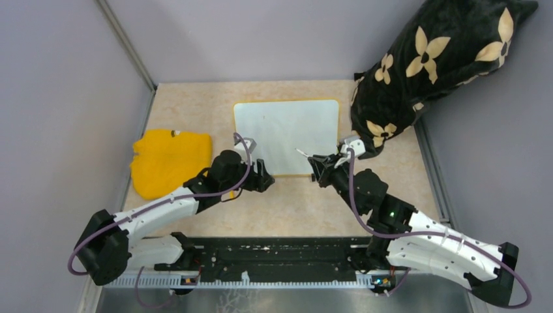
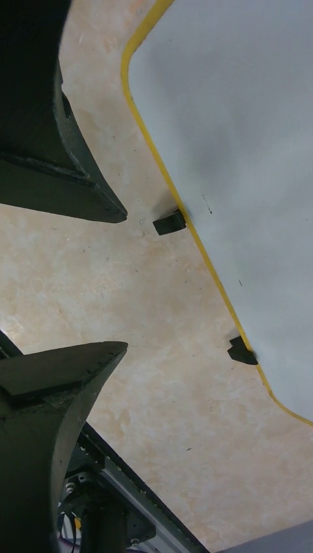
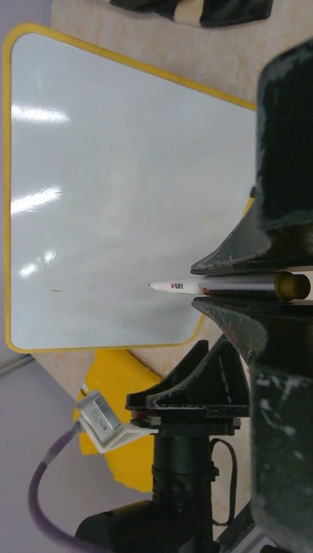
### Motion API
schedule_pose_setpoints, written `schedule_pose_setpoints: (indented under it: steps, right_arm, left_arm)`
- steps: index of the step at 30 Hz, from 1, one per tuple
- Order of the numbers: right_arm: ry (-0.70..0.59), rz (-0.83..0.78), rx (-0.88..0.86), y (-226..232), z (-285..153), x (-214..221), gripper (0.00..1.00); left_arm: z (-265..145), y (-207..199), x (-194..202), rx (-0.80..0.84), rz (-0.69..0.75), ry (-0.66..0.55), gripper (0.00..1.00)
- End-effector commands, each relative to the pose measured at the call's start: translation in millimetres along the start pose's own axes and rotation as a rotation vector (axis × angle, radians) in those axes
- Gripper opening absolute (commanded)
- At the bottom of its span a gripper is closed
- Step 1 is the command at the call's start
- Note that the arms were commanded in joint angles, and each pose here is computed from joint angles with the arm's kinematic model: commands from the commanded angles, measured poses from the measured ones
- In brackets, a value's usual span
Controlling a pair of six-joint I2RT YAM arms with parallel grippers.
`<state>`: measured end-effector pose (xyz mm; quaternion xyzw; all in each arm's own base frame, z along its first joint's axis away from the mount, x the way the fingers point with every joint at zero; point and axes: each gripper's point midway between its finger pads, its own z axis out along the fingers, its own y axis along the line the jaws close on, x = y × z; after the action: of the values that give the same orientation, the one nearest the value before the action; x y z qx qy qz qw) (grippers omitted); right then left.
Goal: Write a sentence on the whiteboard
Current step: Adjust the whiteboard stand at the center of the board.
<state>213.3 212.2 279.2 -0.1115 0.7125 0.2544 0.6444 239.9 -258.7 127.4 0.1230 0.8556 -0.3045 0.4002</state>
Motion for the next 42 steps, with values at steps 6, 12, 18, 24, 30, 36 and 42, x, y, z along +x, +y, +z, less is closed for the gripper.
schedule_pose_setpoints:
  steps: [6,12,18,24,30,36,42]
  right_arm:
    - [-0.088,0.095,-0.042,4,-14,-24,0.0]
    - [-0.089,0.118,-0.039,1,-23,-34,0.0]
    - [-0.092,0.124,-0.031,-2,-29,-38,0.0]
    - [-0.093,0.122,-0.023,-5,-32,-40,0.0]
    - [-0.09,0.117,-0.02,-6,-33,-41,0.0]
    - [-0.091,0.121,-0.018,-8,-36,-42,0.0]
    - [-0.085,0.124,-0.016,-9,-36,-39,0.0]
  left_arm:
    - [27,24,18,-0.18,-0.065,-0.037,0.63]
    - [44,31,29,-0.249,-0.061,-0.028,0.58]
    - [60,31,32,-0.271,-0.055,-0.011,0.51]
    - [74,26,34,-0.265,-0.051,0.003,0.48]
    - [84,22,34,-0.272,-0.035,0.005,0.43]
    - [88,24,36,-0.291,-0.03,0.007,0.38]
    - [91,20,38,-0.286,-0.021,0.011,0.32]
